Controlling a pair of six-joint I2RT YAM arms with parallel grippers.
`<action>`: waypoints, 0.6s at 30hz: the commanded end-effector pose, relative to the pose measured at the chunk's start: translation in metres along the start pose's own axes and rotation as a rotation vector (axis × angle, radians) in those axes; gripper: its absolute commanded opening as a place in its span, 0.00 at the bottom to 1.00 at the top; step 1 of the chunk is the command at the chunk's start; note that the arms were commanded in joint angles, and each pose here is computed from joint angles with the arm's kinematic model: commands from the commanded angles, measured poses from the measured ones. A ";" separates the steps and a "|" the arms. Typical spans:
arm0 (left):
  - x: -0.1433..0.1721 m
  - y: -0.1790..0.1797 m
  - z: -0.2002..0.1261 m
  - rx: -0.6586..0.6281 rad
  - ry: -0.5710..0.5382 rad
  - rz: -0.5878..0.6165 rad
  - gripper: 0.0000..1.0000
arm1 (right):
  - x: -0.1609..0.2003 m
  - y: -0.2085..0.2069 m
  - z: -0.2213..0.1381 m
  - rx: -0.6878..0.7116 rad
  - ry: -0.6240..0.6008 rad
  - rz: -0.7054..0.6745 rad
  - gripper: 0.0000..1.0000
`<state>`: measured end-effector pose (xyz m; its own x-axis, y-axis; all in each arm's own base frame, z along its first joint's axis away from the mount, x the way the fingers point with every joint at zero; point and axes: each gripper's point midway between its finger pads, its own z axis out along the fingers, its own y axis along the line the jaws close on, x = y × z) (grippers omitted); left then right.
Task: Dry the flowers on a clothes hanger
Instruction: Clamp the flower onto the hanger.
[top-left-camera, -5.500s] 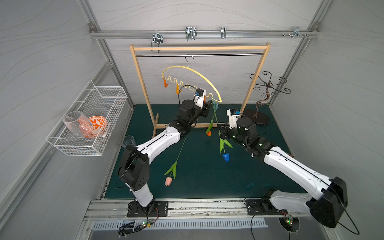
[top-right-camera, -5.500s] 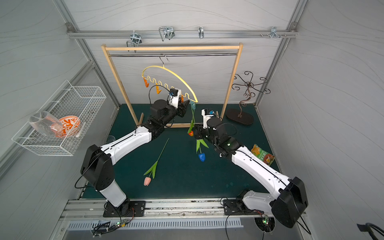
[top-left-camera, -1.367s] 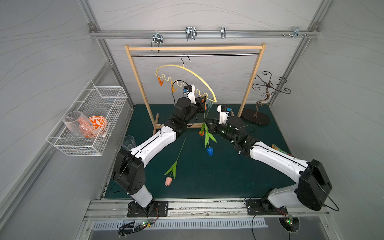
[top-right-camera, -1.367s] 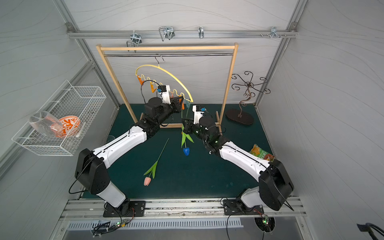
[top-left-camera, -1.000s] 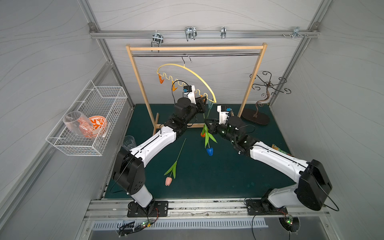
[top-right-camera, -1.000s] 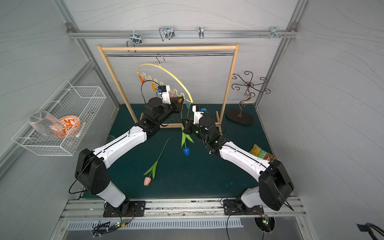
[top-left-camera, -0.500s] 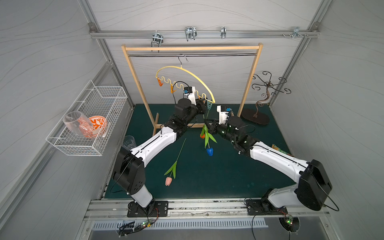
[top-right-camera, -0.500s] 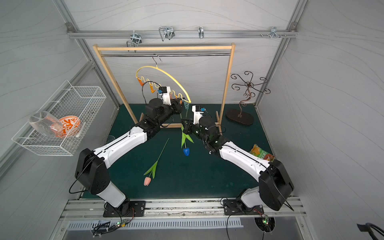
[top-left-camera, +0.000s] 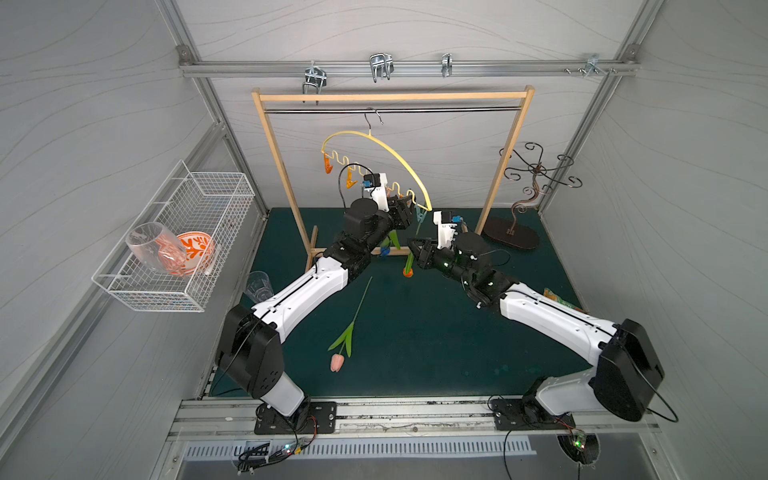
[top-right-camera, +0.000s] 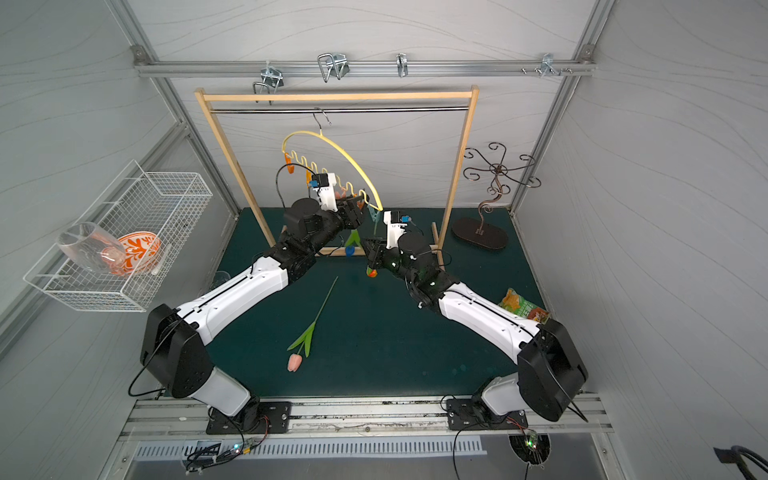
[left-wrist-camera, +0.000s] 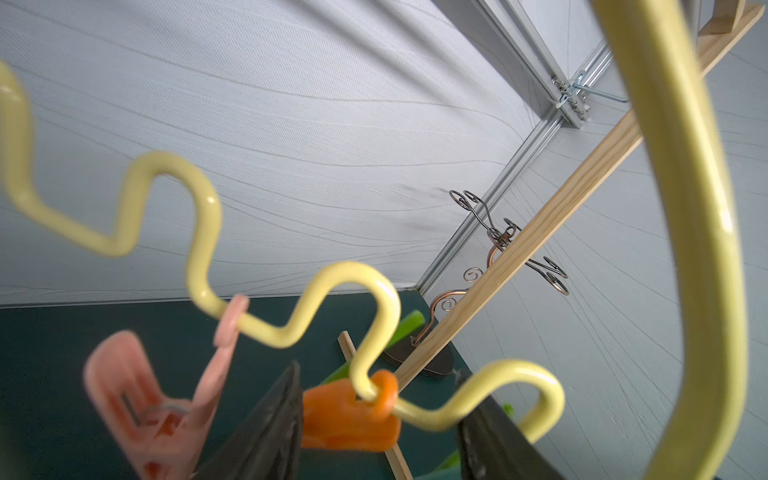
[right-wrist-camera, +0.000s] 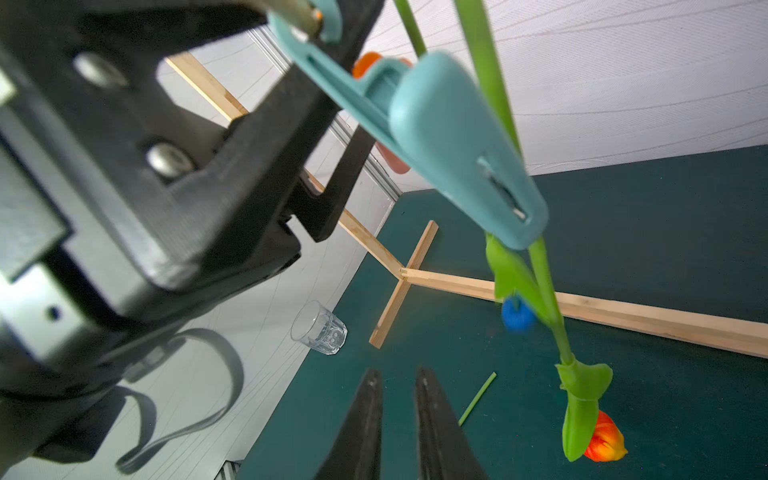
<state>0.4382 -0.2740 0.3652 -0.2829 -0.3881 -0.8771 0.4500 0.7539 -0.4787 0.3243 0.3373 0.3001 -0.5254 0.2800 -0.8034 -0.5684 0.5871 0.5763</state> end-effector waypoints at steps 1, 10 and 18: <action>-0.024 -0.007 -0.013 0.011 -0.089 -0.013 0.60 | -0.022 0.012 -0.009 -0.004 -0.049 -0.035 0.20; -0.024 0.010 -0.042 -0.070 -0.132 -0.052 0.68 | -0.032 0.004 -0.019 0.061 -0.058 -0.042 0.20; -0.017 0.025 -0.076 -0.172 -0.046 -0.079 0.79 | -0.035 0.000 -0.031 0.109 -0.055 -0.031 0.19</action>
<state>0.3983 -0.2210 0.3615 -0.2712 -0.4542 -0.8486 0.3118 0.7927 -0.5239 0.3243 0.3148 0.3139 -0.4975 0.2800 -0.8210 -0.5226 0.6587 0.5414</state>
